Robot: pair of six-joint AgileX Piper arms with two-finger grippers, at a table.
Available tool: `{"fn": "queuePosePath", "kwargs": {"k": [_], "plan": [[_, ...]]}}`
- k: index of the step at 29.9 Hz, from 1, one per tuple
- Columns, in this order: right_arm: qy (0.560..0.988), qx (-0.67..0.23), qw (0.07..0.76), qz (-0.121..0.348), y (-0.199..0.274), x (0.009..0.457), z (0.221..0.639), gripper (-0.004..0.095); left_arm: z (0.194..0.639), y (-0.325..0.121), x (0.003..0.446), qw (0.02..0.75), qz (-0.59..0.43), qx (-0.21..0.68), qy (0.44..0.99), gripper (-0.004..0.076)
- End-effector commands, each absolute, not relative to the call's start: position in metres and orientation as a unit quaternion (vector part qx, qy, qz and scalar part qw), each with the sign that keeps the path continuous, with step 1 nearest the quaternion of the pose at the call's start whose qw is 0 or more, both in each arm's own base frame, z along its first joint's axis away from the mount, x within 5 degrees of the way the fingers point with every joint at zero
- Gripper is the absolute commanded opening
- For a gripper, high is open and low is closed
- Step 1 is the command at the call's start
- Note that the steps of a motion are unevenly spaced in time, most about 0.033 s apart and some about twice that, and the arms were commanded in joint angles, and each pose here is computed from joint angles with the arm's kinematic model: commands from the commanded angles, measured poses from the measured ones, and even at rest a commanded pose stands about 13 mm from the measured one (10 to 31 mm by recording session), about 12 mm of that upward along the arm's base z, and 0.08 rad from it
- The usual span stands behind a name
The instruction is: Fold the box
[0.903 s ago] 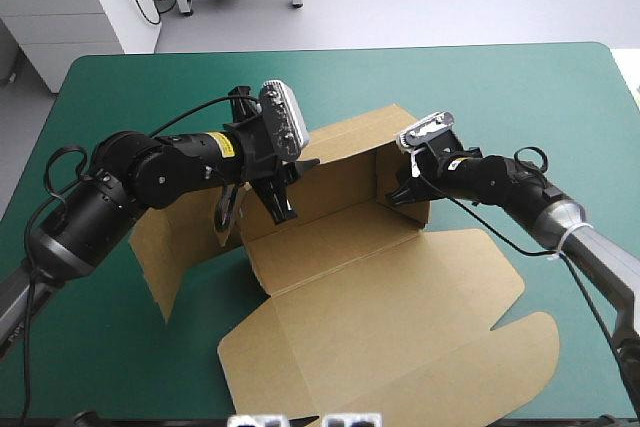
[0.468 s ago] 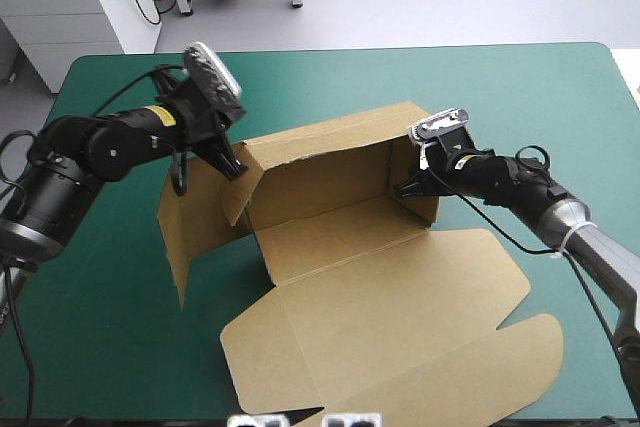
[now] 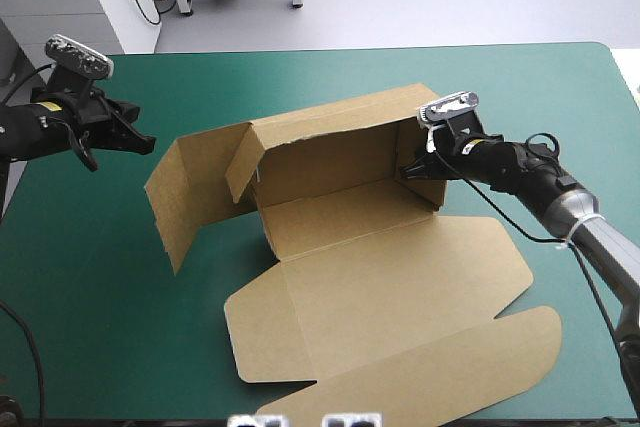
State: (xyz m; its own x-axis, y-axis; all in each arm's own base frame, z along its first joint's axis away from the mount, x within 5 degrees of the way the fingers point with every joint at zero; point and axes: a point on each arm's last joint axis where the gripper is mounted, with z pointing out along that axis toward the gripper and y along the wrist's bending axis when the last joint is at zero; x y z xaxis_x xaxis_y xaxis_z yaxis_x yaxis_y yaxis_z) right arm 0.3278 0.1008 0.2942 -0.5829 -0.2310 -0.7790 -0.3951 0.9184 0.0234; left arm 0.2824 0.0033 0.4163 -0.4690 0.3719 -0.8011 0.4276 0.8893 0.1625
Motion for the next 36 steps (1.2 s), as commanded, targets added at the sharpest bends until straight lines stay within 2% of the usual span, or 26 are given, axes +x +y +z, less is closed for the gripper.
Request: {"fn": "queuePosePath", "kwargs": {"k": [1, 14, 19, 30, 36], "plan": [[0.853, -0.143, 0.49, 0.113, 0.098, 0.329, 0.334, -0.0014, 0.436, 0.008, 0.271, 0.491, -0.048, 0.206, 0.845, -0.0008], [0.866, -0.15, 0.463, 0.12, 0.098, 0.326, 0.336, -0.0014, 0.407, 0.015, 0.272, 0.454, -0.054, 0.192, 0.868, -0.0008], [0.869, -0.169, 0.45, 0.119, 0.099, 0.325, 0.354, -0.0014, 0.406, 0.015, 0.272, 0.453, -0.051, 0.194, 0.869, -0.0008], [0.909, -0.173, 0.375, 0.062, 0.087, 0.312, 0.399, -0.0014, 0.415, 0.014, 0.265, 0.469, -0.044, 0.194, 0.861, -0.0009], [0.924, -0.166, 0.341, 0.056, 0.085, 0.307, 0.4, -0.0014, 0.429, 0.014, 0.246, 0.484, -0.009, 0.2, 0.852, -0.0009]]}}
